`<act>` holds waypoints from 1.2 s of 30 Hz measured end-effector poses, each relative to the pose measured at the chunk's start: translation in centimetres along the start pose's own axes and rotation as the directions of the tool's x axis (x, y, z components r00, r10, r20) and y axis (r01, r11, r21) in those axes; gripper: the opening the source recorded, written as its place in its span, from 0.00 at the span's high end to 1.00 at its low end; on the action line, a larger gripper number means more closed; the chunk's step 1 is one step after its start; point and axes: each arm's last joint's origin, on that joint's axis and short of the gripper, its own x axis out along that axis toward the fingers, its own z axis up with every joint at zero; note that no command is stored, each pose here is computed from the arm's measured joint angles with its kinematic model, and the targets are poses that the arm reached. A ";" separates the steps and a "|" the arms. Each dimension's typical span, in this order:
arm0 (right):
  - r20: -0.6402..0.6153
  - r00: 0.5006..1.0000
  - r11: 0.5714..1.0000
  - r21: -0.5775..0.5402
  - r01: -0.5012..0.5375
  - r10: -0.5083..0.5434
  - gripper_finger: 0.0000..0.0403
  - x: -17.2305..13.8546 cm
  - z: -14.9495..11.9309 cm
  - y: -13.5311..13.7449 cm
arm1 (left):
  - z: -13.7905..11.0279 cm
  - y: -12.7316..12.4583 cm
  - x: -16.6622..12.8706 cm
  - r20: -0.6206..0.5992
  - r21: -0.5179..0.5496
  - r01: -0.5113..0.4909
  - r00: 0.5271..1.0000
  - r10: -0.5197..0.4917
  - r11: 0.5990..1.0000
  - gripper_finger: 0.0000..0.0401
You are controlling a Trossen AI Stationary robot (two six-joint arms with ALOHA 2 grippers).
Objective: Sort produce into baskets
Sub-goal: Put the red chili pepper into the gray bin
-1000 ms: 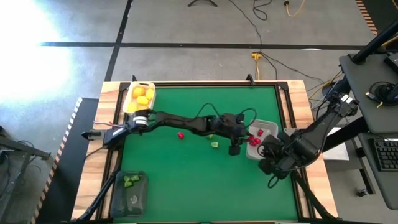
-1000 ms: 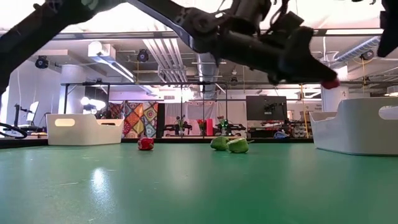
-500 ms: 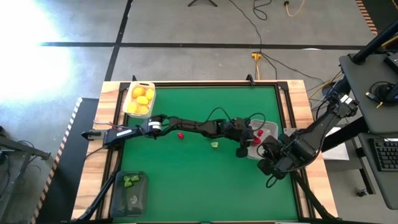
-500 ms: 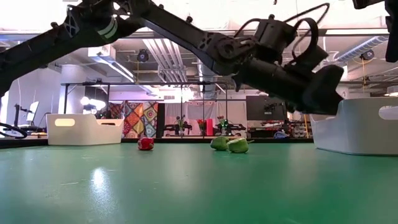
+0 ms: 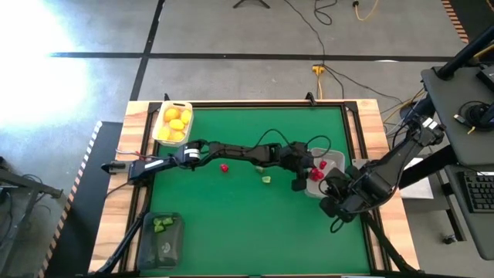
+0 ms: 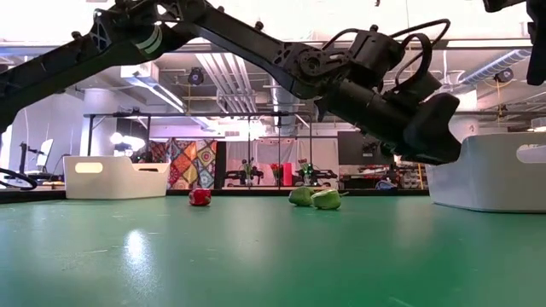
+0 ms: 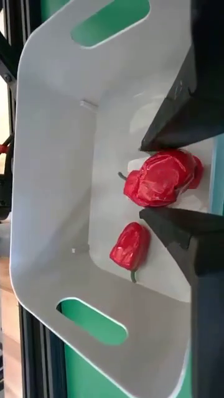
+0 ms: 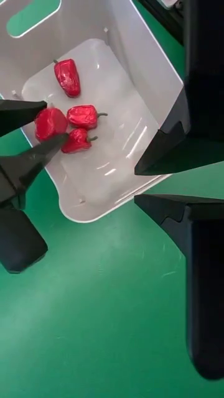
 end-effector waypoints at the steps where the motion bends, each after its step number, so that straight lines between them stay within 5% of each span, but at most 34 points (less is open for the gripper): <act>1: 0.000 1.000 1.000 0.005 0.002 -0.002 0.87 0.0 0.1 0.0 | 0.0 0.0 0.0 0.001 0.000 0.000 1.000 0.000 1.000 0.63; 6: 0.004 1.000 0.999 0.043 0.006 -0.006 0.87 -0.1 1.0 -0.1 | 0.6 -0.1 -0.2 0.000 -0.003 0.017 1.000 -0.017 1.000 0.52; 9: 0.018 1.000 0.999 0.043 -0.025 0.024 0.87 -0.9 2.0 0.2 | 2.0 -0.3 -0.9 -0.014 -0.010 0.113 0.994 -0.113 0.994 0.48; 17: 0.184 0.979 0.995 -0.059 -0.077 0.086 0.87 -3.7 4.2 0.9 | 7.6 -2.4 -7.8 -0.196 -0.029 0.255 0.947 -0.256 0.967 0.53; 25: 0.296 0.951 0.984 -0.175 -0.037 0.089 0.87 -4.9 5.0 1.0 | 4.4 -5.3 -11.6 -0.584 -0.139 0.265 0.756 -0.295 0.954 0.65; 30: 0.360 0.932 0.973 -0.227 0.044 0.042 0.87 -4.2 4.9 1.0 | 2.3 -6.1 -14.6 -0.729 -0.157 0.177 0.643 -0.235 0.972 0.68; 36: 0.411 0.912 0.929 -0.345 0.136 0.019 0.87 -1.8 4.5 2.2 | 0.4 -5.8 -20.2 -0.726 -0.067 -0.061 0.687 -0.007 0.996 0.69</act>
